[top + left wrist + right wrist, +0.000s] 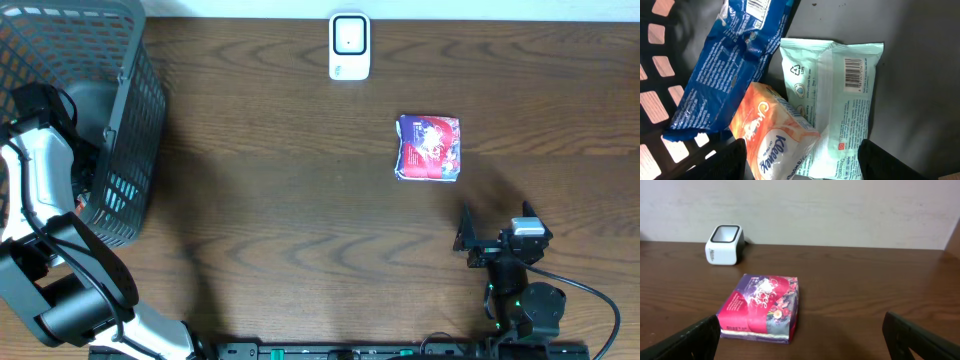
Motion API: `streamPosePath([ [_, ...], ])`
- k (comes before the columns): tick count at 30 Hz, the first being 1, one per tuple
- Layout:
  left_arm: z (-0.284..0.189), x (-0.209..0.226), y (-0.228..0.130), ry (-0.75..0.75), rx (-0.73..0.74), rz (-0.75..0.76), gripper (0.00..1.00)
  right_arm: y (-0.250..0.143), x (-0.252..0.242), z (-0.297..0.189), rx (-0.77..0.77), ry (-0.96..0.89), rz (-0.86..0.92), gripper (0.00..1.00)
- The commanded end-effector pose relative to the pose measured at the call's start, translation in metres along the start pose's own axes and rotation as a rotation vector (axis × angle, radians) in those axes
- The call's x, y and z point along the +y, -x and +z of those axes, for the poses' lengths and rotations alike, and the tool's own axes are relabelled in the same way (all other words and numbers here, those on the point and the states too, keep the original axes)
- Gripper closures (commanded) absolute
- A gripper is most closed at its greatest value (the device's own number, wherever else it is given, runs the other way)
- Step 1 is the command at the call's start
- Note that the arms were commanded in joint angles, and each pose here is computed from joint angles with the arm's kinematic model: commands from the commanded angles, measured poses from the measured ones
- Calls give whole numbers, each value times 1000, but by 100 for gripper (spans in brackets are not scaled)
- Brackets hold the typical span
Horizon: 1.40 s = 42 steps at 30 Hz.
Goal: Scan the item barcode
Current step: 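Move the left gripper back into the basket and grasp the orange packet, then carry the orange packet to the table beside the box and release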
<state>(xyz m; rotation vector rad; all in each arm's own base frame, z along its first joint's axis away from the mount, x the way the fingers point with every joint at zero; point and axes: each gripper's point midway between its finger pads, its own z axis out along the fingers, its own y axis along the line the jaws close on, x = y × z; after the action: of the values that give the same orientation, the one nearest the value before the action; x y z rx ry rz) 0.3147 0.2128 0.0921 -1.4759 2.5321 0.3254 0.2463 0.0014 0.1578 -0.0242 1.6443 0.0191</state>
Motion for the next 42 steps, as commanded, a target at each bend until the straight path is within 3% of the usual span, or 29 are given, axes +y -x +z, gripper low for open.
streamPosePath([
  [1,8,5,-1,34,7,15,32,-1,-1,0,0,-3,14,1],
  [12,35,8,-7,76,62,20,40,-1,-1,0,0,-3,15,1],
  [19,34,6,-3,68,48,16,92,-1,-1,0,0,-3,15,1],
  [26,2,1,5,-6,9,-2,92,-1,-1,0,0,-3,14,1],
  [32,-67,-4,16,-173,-117,-37,93,-1,-1,0,0,-3,15,1],
  [39,-180,-17,2,-531,-265,-24,93,-1,-1,0,0,-3,15,1],
  [42,-232,-29,-14,-712,-339,57,93,-1,-1,0,0,-3,15,1],
])
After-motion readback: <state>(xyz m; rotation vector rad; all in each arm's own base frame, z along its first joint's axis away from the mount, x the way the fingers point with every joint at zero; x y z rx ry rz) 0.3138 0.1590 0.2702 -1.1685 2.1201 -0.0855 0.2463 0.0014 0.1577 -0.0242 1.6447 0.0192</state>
